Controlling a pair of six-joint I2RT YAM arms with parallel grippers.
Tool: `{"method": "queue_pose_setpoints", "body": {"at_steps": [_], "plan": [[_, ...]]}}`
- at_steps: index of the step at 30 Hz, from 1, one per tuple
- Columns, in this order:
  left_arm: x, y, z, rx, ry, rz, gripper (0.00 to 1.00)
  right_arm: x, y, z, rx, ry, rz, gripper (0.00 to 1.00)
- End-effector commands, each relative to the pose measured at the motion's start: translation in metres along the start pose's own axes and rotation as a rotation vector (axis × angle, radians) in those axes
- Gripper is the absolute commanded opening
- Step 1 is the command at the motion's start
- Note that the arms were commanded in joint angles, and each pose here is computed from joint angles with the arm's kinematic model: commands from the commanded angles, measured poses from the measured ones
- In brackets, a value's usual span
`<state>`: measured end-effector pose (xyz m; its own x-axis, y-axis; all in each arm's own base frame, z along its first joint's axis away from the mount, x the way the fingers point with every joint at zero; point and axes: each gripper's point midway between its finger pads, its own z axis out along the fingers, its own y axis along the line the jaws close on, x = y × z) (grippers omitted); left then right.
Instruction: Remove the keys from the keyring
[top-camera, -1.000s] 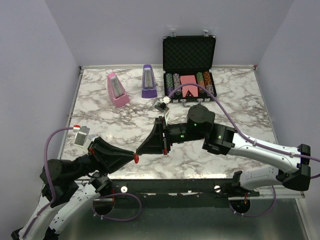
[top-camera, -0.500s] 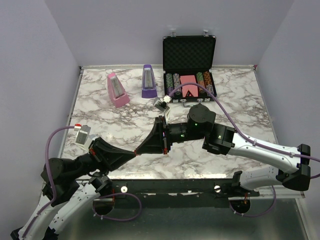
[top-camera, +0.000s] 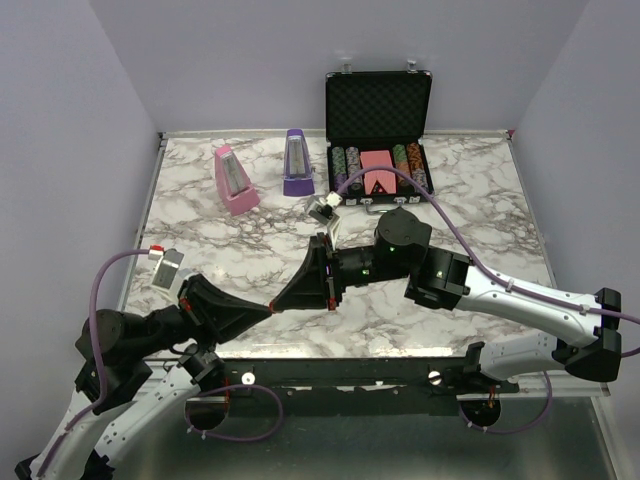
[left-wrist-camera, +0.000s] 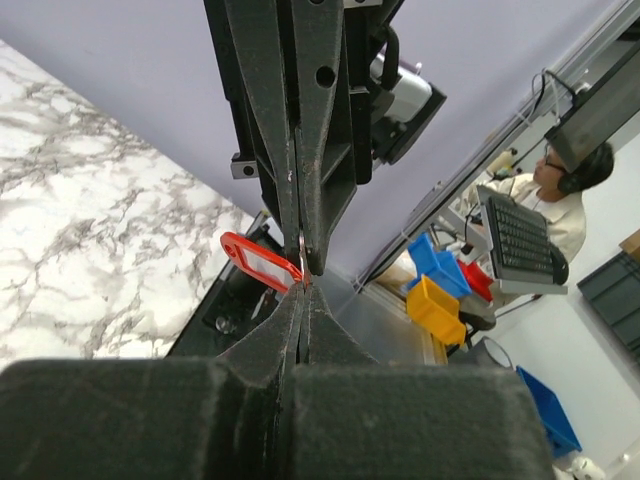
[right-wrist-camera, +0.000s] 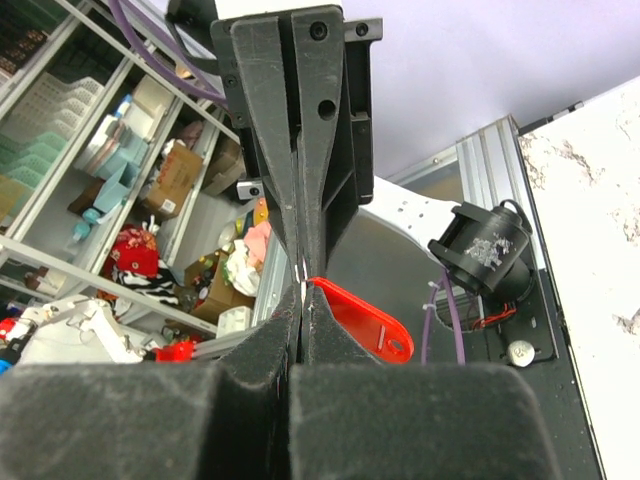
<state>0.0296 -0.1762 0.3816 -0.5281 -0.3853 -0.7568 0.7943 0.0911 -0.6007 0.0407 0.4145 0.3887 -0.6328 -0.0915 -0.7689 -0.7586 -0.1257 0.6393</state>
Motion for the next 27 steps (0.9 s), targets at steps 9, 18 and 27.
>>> {"method": "queue_pose_setpoints", "body": {"at_steps": [9,18,27], "plan": [[0.024,0.006,-0.009,-0.071,0.219,0.066,0.0,0.027,-0.002,-0.004,0.002,0.15,0.023,0.01],[0.031,0.018,-0.008,-0.11,0.266,0.074,0.0,0.035,-0.005,-0.001,0.004,0.19,0.045,0.01],[0.038,0.022,-0.006,-0.115,0.339,0.08,0.0,0.041,-0.006,0.002,-0.004,0.216,0.059,0.01]]}}
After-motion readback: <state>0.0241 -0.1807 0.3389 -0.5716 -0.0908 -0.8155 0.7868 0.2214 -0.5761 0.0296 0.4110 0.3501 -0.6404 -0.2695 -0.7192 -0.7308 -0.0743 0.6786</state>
